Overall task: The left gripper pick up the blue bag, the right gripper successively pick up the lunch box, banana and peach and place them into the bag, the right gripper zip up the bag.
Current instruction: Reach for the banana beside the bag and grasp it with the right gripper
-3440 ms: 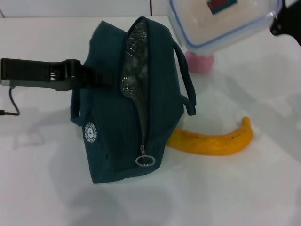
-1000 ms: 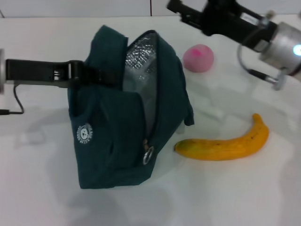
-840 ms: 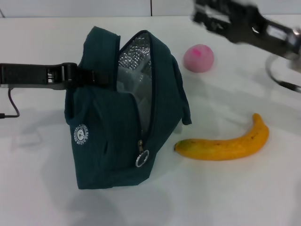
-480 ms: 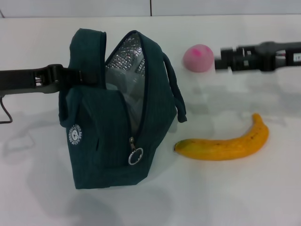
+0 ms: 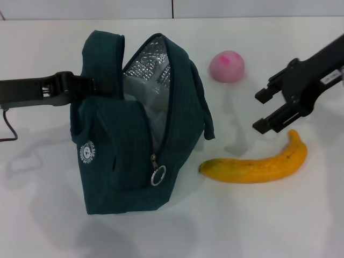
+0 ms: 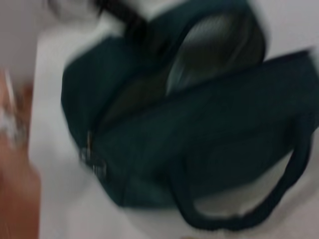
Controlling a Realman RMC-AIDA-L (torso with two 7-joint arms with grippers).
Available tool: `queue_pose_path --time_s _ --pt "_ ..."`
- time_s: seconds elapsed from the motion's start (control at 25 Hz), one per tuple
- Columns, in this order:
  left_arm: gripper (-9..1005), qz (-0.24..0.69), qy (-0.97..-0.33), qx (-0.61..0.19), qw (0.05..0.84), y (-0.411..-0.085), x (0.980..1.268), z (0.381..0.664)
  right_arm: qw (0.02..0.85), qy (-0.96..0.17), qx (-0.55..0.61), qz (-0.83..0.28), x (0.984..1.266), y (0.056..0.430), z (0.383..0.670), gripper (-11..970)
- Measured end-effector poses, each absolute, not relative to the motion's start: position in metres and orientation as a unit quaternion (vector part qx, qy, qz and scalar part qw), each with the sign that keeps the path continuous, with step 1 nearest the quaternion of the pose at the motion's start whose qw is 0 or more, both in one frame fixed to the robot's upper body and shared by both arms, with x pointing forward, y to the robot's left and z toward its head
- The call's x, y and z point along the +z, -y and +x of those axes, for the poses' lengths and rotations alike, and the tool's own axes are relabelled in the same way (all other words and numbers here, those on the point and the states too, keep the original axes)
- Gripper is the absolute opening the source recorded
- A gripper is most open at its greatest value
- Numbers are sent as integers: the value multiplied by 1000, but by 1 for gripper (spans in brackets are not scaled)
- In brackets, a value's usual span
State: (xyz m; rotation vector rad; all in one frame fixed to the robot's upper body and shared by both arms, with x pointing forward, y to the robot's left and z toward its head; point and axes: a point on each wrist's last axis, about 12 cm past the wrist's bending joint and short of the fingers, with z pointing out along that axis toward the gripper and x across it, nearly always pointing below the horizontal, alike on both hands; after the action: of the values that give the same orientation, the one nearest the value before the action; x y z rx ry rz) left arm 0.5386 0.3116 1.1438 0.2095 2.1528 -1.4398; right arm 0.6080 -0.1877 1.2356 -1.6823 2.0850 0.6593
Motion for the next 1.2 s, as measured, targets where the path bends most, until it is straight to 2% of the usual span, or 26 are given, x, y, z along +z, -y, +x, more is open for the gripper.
queue_pose_path --time_s 0.16,0.4,0.6,1.2 --pt "29 77 -797 -535 269 -312 1144 539 154 -729 185 -640 1240 159 602 746" --pt "29 90 -793 -538 271 -304 1144 540 90 -709 124 -688 1228 128 592 744" --pt "29 95 -791 -541 271 -301 1145 542 75 -694 91 -711 1218 110 587 743" --pt "29 94 -790 -543 269 -300 1145 542 35 -683 60 -727 1181 94 585 737"
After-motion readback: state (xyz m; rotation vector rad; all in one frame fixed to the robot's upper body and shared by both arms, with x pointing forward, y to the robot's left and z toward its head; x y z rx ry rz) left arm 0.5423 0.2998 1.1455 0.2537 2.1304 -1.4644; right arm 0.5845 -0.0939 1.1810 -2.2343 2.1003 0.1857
